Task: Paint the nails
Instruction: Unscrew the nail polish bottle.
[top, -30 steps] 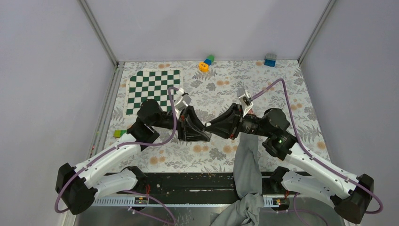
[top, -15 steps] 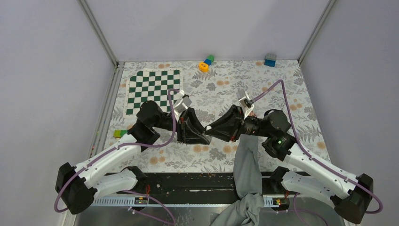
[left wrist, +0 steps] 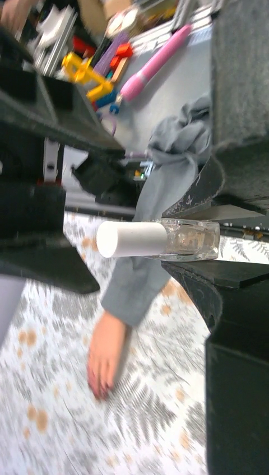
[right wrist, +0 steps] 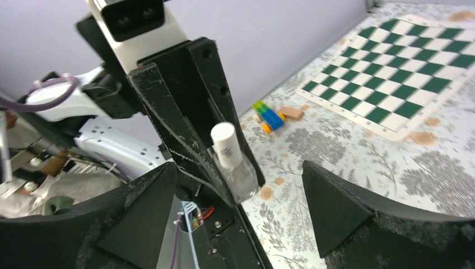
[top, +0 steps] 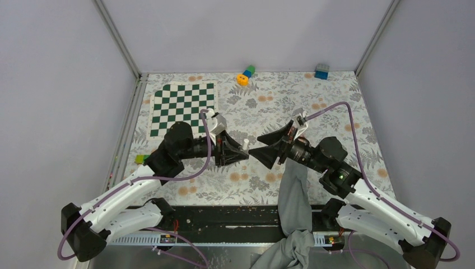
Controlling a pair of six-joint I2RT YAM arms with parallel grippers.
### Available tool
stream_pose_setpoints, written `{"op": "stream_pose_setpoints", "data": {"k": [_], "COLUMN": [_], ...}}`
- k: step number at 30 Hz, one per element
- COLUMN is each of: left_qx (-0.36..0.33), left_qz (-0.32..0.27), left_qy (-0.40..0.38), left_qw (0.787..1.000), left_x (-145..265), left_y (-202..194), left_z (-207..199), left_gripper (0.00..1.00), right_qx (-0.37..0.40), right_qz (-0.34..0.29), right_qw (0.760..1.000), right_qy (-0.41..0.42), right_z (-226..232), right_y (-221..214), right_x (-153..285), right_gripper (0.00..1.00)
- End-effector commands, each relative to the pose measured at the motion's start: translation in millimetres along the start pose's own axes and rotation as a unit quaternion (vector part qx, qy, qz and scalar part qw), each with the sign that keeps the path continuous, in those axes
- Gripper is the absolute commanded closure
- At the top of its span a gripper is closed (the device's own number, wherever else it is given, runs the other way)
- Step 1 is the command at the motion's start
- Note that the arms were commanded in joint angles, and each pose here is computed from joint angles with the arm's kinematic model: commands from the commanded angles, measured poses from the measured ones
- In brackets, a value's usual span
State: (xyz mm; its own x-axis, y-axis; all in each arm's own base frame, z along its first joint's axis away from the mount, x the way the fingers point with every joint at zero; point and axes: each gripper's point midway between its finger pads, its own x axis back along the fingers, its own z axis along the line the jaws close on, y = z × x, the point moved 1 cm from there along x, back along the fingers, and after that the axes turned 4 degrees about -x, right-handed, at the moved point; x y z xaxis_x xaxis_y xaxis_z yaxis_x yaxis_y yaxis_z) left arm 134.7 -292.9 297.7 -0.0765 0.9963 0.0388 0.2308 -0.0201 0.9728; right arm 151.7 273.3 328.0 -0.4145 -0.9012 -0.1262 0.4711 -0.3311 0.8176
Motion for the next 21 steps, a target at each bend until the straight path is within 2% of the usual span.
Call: {"op": "stream_pose_setpoints", "data": {"k": [1, 7, 11, 19, 21], "left_qx": [-0.015, -0.002, 0.008, 0.025, 0.028], "left_qz": [-0.006, 0.003, 0.009, 0.027, 0.030], "left_qy": [0.140, 0.149, 0.160, 0.168, 0.167], "left_qw": [0.990, 0.989, 0.987, 0.985, 0.985], "left_x": [8, 7, 6, 2, 2], "left_y": [16, 11, 7, -1, -3], "left_z": [42, 46, 52, 58, 58], "left_gripper": [1.00, 1.00, 1.00, 1.00, 1.00], "right_qx": [-0.019, -0.052, -0.075, -0.101, -0.099], "right_qz": [-0.035, -0.043, -0.036, -0.029, -0.030], "right_qw": [0.995, 0.992, 0.990, 0.986, 0.987], "right_qy": [-0.091, -0.105, -0.115, -0.127, -0.123], "right_z": [-31, -34, -37, -36, -32], "right_y": [6, 9, 7, 6, 7], "right_x": [3, -3, -10, -24, -27], "right_gripper": [0.12, 0.26, 0.27, 0.39, 0.40]}}
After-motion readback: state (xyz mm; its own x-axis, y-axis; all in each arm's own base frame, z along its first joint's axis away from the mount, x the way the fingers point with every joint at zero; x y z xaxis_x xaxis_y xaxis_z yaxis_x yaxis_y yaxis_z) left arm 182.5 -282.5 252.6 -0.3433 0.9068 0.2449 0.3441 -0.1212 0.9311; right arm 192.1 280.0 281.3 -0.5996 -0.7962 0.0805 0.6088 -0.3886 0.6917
